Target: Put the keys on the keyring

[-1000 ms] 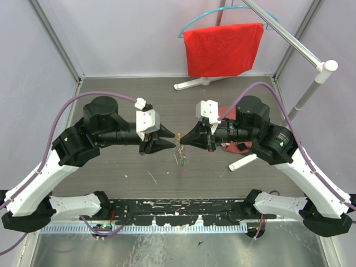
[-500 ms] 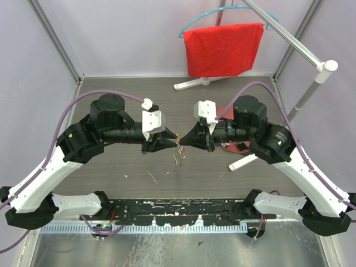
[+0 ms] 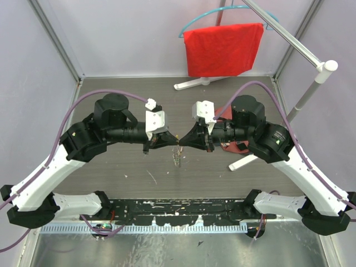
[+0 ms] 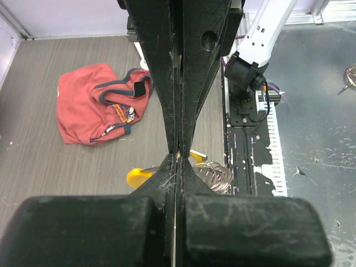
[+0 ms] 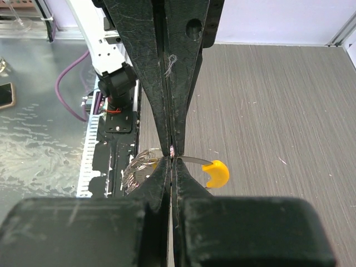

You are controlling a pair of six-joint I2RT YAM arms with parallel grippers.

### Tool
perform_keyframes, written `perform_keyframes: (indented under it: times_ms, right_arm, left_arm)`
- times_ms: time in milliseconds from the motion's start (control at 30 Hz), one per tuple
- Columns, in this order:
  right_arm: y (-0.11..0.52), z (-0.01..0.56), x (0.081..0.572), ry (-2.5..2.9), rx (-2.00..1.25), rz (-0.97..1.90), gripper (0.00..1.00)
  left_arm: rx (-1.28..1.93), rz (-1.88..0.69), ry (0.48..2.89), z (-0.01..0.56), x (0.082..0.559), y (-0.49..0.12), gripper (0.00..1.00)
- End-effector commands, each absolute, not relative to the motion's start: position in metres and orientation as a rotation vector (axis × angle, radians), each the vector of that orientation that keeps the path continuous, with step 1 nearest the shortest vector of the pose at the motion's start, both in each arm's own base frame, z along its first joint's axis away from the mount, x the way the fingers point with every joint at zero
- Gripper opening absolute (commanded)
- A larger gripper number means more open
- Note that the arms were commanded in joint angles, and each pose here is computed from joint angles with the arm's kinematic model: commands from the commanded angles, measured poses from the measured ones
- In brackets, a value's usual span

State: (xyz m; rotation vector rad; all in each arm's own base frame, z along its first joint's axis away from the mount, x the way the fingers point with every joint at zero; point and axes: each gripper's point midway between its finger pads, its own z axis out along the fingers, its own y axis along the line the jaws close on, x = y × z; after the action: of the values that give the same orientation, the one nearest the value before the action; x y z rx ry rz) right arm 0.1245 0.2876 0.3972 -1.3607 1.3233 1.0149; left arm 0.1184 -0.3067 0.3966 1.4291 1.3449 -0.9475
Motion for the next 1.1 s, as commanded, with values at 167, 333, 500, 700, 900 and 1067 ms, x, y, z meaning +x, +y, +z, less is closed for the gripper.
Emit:
perform_keyframes:
  times_ms: [167, 333, 500, 700, 900, 1067]
  right_arm:
    - [0.288, 0.429, 0.121, 1.204, -1.318, 1.027, 0.01]
    - [0.283, 0.448, 0.115, 1.147, -1.249, 1.049, 0.34]
    - [0.274, 0.472, 0.114, 1.126, -1.11, 1.071, 0.42]
    - [0.267, 0.473, 0.134, 1.283, -0.873, 1.096, 0.43]
    - [0.282, 0.469, 0.129, 1.344, -0.856, 1.229, 0.45]
    - [0.289, 0.47, 0.122, 1.322, -0.881, 1.305, 0.47]
  left_arm:
    - [1.406, -0.942, 1.319, 0.41, 0.117, -0.304, 0.0]
    - [1.343, -0.956, 1.26, 0.419, 0.114, -0.3, 0.0]
    - [1.283, -0.959, 1.193, 0.43, 0.112, -0.295, 0.0]
    - [1.176, -0.964, 1.122, 0.444, 0.112, -0.288, 0.0]
    - [1.117, -0.995, 1.048, 0.45, 0.109, -0.286, 0.0]
    - [1.099, -1.006, 1.011, 0.458, 0.104, -0.282, 0.0]
